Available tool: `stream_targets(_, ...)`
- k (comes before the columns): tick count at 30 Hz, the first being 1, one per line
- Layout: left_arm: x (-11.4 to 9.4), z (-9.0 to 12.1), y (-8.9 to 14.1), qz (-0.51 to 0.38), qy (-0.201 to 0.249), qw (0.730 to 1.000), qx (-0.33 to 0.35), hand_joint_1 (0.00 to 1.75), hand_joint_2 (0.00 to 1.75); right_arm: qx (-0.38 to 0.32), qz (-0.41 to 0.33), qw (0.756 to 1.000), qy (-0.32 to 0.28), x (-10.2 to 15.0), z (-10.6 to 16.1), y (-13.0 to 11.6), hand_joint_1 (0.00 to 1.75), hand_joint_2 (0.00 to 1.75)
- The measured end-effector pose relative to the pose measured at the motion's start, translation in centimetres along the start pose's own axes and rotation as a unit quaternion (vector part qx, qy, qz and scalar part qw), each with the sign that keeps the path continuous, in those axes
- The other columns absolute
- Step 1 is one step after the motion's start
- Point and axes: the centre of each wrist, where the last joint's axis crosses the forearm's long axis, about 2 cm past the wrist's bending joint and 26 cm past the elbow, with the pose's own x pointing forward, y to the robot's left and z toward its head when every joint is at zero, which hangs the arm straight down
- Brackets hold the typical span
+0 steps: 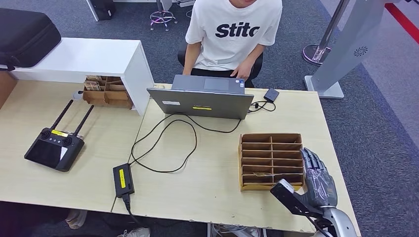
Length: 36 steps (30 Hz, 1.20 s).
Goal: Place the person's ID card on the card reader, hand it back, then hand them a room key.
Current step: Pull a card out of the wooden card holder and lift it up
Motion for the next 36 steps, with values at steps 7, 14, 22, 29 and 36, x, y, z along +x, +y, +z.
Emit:
stream_targets(7, -0.01, 0.0, -0.01, 0.0, -0.002, 1.0, -0.003, 0.0, 1.75, 0.005, 0.001, 1.0, 0.002, -0.06, 0.17, 0.27, 0.12, 1.75)
stream_targets(14, -0.01, 0.0, -0.01, 0.001, -0.002, 1.0, -0.004, 0.0, 1.75, 0.006, 0.001, 1.0, 0.002, -0.07, 0.27, 0.36, 1.16, 1.75)
stream_targets(22, -0.01, -0.01, 0.0, 0.001, -0.004, 1.0, -0.005, 0.0, 1.75, 0.002, 0.006, 1.0, 0.002, -0.06, 0.31, 0.37, 1.75, 1.75)
stream_targets(29, -0.01, -0.01, 0.03, 0.001, -0.007, 1.0, -0.006, 0.0, 1.75, 0.001, 0.006, 1.0, 0.002, -0.08, 0.4, 0.41, 1.75, 1.75)
stream_targets(36, 0.0, -0.02, 0.06, 0.001, -0.007, 1.0, -0.006, 0.0, 1.75, 0.001, 0.007, 1.0, 0.002, -0.09, 0.43, 0.43, 1.68, 1.75)
